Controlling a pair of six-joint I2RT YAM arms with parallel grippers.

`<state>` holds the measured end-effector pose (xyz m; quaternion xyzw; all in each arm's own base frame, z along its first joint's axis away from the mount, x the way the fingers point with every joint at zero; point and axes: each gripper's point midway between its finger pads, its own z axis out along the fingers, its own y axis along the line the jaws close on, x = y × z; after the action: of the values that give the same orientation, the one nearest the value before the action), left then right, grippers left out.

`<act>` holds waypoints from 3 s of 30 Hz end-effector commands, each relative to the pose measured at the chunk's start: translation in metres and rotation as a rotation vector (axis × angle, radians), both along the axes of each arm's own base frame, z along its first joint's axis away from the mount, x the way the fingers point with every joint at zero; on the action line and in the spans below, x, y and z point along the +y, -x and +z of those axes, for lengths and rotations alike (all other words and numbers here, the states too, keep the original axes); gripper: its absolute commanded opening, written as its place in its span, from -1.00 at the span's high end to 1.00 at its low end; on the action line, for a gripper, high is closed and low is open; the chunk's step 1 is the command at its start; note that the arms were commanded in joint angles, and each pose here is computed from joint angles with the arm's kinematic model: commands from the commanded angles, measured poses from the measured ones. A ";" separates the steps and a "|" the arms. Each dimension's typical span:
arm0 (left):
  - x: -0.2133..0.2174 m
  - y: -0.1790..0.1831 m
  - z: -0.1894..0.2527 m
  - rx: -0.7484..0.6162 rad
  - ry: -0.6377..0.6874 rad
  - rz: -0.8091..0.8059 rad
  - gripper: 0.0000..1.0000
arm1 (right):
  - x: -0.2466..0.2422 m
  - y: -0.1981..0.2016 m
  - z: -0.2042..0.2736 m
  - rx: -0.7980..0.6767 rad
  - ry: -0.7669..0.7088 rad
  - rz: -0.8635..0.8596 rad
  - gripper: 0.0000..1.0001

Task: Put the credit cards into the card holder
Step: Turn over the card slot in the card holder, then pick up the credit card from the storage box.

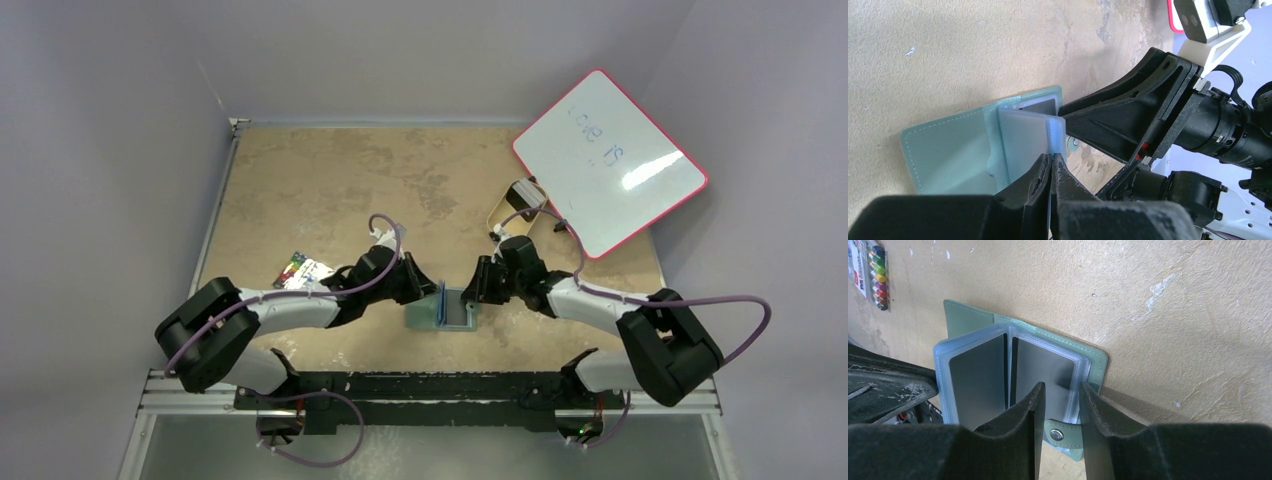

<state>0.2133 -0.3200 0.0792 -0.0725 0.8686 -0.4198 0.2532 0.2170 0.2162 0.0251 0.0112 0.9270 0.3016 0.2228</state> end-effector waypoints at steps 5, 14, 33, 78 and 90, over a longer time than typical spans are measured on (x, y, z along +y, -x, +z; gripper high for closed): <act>-0.004 0.000 0.003 -0.020 0.039 -0.006 1.00 | 0.000 -0.007 0.016 -0.054 0.000 -0.008 0.33; 0.008 -0.005 -0.010 -0.012 -0.059 0.027 1.00 | -0.007 -0.016 0.042 -0.101 0.041 -0.034 0.26; 0.027 -0.015 -0.010 -0.036 -0.208 0.077 0.92 | 0.002 -0.053 0.100 -0.257 0.019 -0.063 0.18; 0.131 0.003 0.120 -0.364 -0.450 0.128 -0.38 | -0.176 -0.252 0.072 -0.286 1.236 -0.169 -0.13; 0.131 0.004 0.123 -0.371 -0.434 0.128 -0.39 | -0.177 -0.258 0.084 -0.295 1.242 -0.180 0.13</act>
<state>0.2052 -0.1867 0.1799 0.0060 0.8850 -0.2002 0.4202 0.4624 0.0480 0.0772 -0.1063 0.8996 -0.2897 0.3089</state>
